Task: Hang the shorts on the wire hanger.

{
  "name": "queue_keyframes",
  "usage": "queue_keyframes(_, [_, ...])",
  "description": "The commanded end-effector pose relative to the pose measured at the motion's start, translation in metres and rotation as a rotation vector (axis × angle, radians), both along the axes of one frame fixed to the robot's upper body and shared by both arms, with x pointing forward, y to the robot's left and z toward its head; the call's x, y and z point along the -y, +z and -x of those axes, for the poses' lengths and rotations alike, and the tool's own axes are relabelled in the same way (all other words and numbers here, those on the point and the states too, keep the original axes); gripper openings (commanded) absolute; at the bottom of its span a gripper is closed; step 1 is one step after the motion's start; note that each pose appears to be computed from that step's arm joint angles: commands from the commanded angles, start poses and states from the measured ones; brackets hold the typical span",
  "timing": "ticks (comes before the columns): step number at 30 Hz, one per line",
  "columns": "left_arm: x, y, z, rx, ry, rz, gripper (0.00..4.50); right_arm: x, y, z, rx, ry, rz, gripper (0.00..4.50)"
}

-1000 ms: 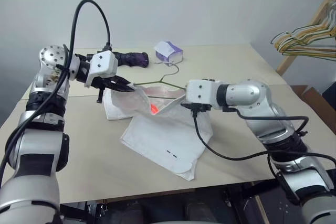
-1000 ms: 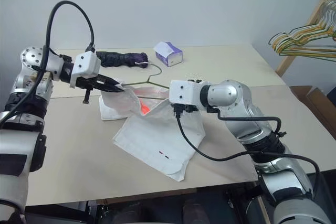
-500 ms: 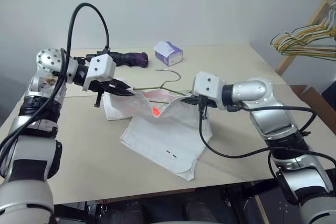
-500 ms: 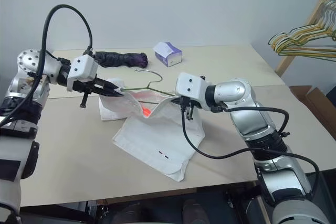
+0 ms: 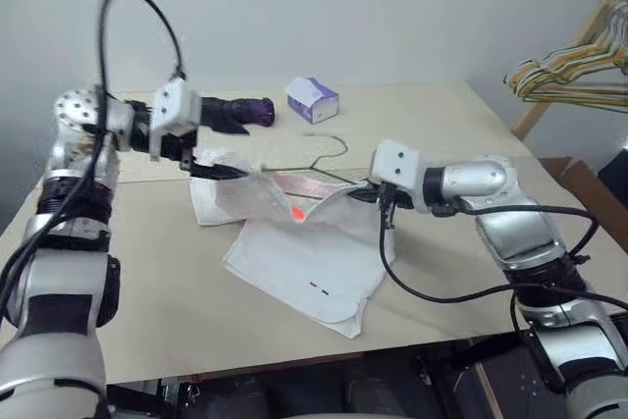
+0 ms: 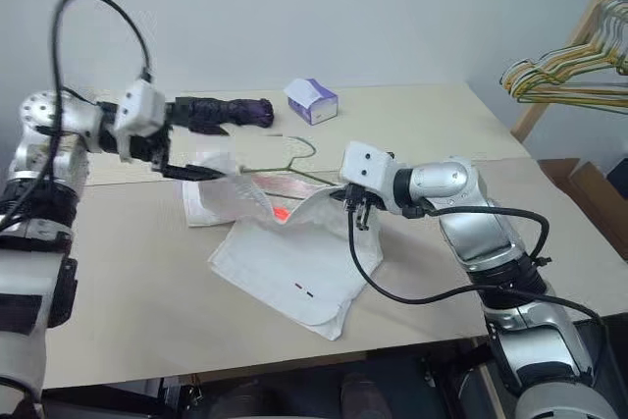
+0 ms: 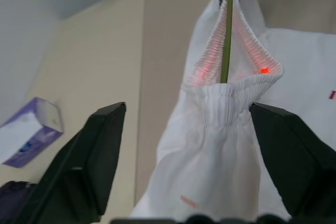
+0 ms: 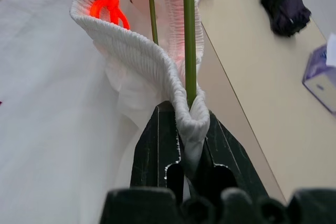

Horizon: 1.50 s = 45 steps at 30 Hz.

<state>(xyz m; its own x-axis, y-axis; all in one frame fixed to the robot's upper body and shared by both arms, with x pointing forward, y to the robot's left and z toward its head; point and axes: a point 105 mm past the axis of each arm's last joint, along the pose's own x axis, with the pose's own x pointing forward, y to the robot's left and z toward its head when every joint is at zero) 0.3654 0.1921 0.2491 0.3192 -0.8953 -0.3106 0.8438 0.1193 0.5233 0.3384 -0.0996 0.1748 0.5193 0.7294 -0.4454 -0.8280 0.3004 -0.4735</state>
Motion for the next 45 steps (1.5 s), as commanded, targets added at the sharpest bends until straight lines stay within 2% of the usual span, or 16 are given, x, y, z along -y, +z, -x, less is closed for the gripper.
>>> queue_keyframes(1, [-0.016, 0.029, 0.010, 0.087, 0.046, 0.175, 4.50, 0.016, 0.015, -0.002, 0.034, -0.117, -0.084, 0.05])
queue_keyframes(6, [-0.020, 0.017, 0.021, 0.018, 0.073, 0.340, 4.50, 0.037, 0.012, -0.001, -0.026, -0.307, -0.169, 0.05])
queue_keyframes(9, [-0.008, 0.002, 0.034, -0.034, 0.052, 0.421, 4.50, 0.057, 0.014, 0.000, -0.110, -0.516, -0.274, 0.05])
queue_keyframes(12, [0.005, -0.002, 0.047, -0.081, 0.017, 0.513, 4.50, 0.073, 0.018, 0.004, -0.169, -0.695, -0.365, 0.05])
queue_keyframes(16, [0.026, -0.008, 0.058, -0.138, -0.018, 0.607, 4.50, 0.109, 0.007, 0.008, -0.284, -1.019, -0.472, 0.05])
queue_keyframes(21, [0.039, -0.012, 0.056, -0.143, -0.017, 0.615, 4.50, 0.150, -0.005, 0.011, -0.227, -1.334, -0.516, 0.05])
queue_keyframes(25, [0.040, -0.003, 0.056, -0.128, -0.036, 0.640, 4.50, 0.188, 0.006, 0.015, -0.163, -1.598, -0.612, 0.05])
queue_keyframes(30, [0.042, 0.001, 0.057, -0.127, -0.049, 0.683, 4.50, 0.225, 0.028, 0.025, -0.058, -1.826, -0.612, 0.05])
queue_keyframes(36, [0.049, -0.002, 0.061, -0.126, -0.040, 0.708, 4.50, 0.257, 0.054, 0.036, 0.024, -2.009, -0.578, 0.05])
queue_keyframes(41, [0.053, -0.006, 0.061, -0.135, -0.011, 0.710, 4.50, 0.270, 0.079, 0.030, 0.062, -2.025, -0.604, 0.05])
queue_keyframes(45, [0.054, -0.004, 0.062, -0.132, -0.002, 0.693, 4.50, 0.284, 0.096, 0.018, 0.059, -1.994, -0.697, 0.05])
